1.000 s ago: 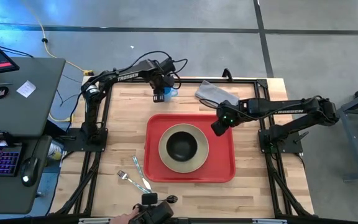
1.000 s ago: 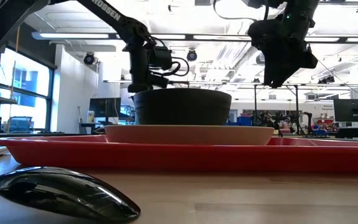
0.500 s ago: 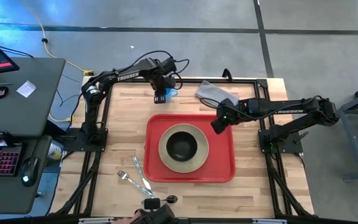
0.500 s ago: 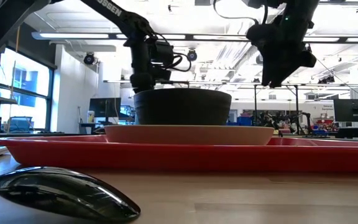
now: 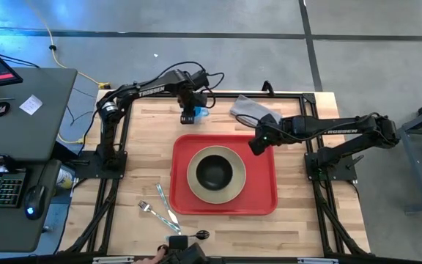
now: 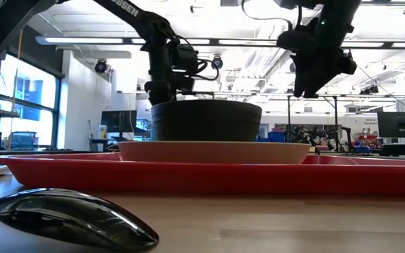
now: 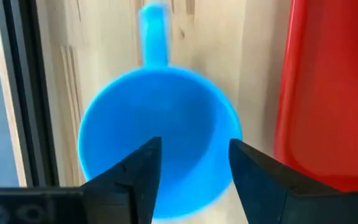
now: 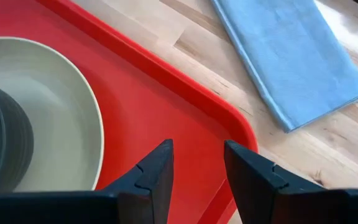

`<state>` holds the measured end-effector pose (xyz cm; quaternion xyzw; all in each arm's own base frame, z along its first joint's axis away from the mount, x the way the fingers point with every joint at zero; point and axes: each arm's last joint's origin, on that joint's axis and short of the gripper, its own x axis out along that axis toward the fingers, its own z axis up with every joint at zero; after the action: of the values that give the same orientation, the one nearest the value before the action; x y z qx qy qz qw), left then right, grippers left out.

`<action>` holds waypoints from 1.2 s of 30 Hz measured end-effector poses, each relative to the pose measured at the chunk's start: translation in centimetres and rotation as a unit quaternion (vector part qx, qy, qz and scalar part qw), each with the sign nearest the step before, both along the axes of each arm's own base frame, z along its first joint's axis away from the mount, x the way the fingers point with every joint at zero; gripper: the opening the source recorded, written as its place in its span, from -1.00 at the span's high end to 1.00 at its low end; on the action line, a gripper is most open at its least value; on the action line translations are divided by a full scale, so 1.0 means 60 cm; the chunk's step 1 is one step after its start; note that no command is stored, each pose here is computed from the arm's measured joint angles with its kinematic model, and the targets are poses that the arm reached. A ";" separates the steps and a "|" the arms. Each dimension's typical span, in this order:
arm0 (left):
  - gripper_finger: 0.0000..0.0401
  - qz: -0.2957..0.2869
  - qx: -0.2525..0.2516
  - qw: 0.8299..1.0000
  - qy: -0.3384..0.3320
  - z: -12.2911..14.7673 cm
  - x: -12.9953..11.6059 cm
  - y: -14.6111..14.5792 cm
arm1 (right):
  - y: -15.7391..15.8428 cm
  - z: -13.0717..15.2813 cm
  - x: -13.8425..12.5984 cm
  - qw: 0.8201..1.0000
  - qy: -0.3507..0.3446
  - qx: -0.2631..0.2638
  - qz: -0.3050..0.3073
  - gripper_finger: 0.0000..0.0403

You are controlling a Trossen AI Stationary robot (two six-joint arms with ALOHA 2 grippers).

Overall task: Set up tray
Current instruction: Put the blue mug on the red tray to the top left of the brown plate

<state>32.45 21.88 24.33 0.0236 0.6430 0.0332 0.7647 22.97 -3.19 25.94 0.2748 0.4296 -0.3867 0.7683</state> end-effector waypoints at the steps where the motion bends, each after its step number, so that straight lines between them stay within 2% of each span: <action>1: -0.11 0.005 -0.002 1.000 0.006 0.004 -0.002 -0.001 | 0.000 0.000 0.000 1.000 0.002 -0.002 0.004 0.34; 4: -0.07 0.033 -0.003 0.999 0.005 0.024 -0.003 -0.001 | 0.000 0.000 0.000 1.000 0.005 -0.005 0.009 0.34; 10: 0.03 0.051 -0.055 0.997 -0.012 0.062 -0.006 -0.009 | 0.000 0.000 0.000 1.000 0.011 -0.011 0.025 0.34; 17: 0.06 0.048 -0.084 0.995 0.004 0.066 -0.013 -0.016 | 0.000 0.000 0.000 1.000 0.011 -0.010 0.026 0.34; 24: 0.07 0.047 -0.081 0.996 0.002 0.070 -0.015 -0.017 | 0.000 0.000 0.000 1.000 0.011 -0.007 0.028 0.34; 27: 0.09 0.011 -0.065 0.998 -0.011 0.070 -0.010 -0.014 | 0.000 0.000 0.000 0.999 0.012 -0.008 0.028 0.34; 31: 0.09 -0.085 -0.019 0.996 -0.032 0.063 0.002 -0.010 | 0.000 0.000 0.000 0.999 0.013 -0.009 0.031 0.34; 36: 0.05 -0.086 -0.023 0.996 -0.024 0.044 0.001 -0.010 | 0.000 0.000 0.000 1.000 0.011 -0.007 0.028 0.34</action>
<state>32.50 21.28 26.98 0.0602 0.6204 -0.0466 0.7806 22.96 -3.17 25.93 0.2529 0.4432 -0.3711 0.7758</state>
